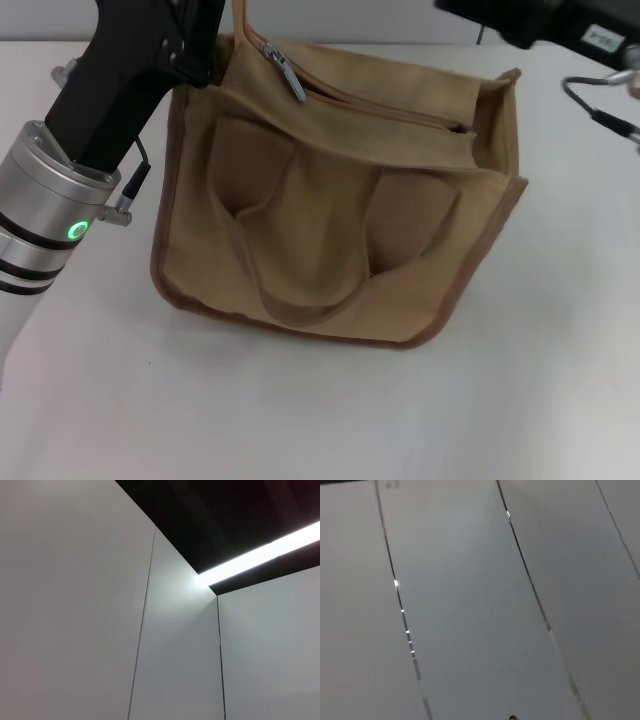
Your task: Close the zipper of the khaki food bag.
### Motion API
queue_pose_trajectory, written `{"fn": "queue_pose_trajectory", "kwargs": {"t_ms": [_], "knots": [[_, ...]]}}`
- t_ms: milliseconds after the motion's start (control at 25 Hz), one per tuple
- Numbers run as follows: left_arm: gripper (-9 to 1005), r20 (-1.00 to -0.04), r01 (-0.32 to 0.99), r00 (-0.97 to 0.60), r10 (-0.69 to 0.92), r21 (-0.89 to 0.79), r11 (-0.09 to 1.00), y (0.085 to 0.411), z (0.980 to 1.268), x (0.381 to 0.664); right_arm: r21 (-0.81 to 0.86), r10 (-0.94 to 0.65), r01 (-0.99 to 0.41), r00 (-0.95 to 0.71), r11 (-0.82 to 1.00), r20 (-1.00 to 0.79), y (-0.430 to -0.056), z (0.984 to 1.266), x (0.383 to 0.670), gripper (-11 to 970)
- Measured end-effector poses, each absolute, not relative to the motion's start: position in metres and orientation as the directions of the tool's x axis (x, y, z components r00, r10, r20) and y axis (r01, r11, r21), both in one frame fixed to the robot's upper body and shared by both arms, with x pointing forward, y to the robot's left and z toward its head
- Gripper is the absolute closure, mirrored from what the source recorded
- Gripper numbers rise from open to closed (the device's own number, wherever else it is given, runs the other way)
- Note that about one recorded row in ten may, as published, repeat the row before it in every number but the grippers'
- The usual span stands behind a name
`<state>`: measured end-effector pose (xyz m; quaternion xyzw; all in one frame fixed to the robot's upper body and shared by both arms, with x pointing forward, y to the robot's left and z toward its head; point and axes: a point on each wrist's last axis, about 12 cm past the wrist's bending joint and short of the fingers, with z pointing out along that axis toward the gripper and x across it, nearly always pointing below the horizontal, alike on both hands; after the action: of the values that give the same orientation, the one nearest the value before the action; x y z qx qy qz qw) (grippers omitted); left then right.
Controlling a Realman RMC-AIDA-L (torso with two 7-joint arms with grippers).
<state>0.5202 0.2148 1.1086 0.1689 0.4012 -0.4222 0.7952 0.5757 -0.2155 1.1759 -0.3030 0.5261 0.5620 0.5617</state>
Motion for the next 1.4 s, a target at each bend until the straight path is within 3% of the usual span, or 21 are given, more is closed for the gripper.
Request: {"fn": "queue_pose_trajectory", "kwargs": {"t_ms": [200,360,760,1240,1400], "knots": [[916,-0.779,0.808,0.322,-0.538,-0.070,0.585,0.214,1.109,0.520,0.570,0.229,-0.821,-0.549,0.030,-0.804,-0.230,1.195,0.583,198],[916,-0.770,0.811,0.332,-0.545,-0.062,0.582,0.215,1.111,0.520,0.652,0.105,-0.758,-0.649,-0.008,-0.753,-0.223,1.193,0.581,198],[916,-0.720,0.836,0.318,-0.617,-0.094,0.541,0.214,1.121,0.523,0.443,0.104,-0.897,-0.440,0.003,-0.892,-0.198,1.158,0.556,199],[916,-0.715,0.867,0.245,-0.655,-0.142,0.479,0.209,1.122,0.524,0.505,0.207,-0.860,-0.481,0.080,-0.852,-0.220,1.144,0.553,199],[916,-0.717,0.871,0.235,-0.657,-0.144,0.469,0.208,1.122,0.524,0.439,0.284,-0.891,-0.394,0.115,-0.874,-0.229,1.146,0.551,199]]}}
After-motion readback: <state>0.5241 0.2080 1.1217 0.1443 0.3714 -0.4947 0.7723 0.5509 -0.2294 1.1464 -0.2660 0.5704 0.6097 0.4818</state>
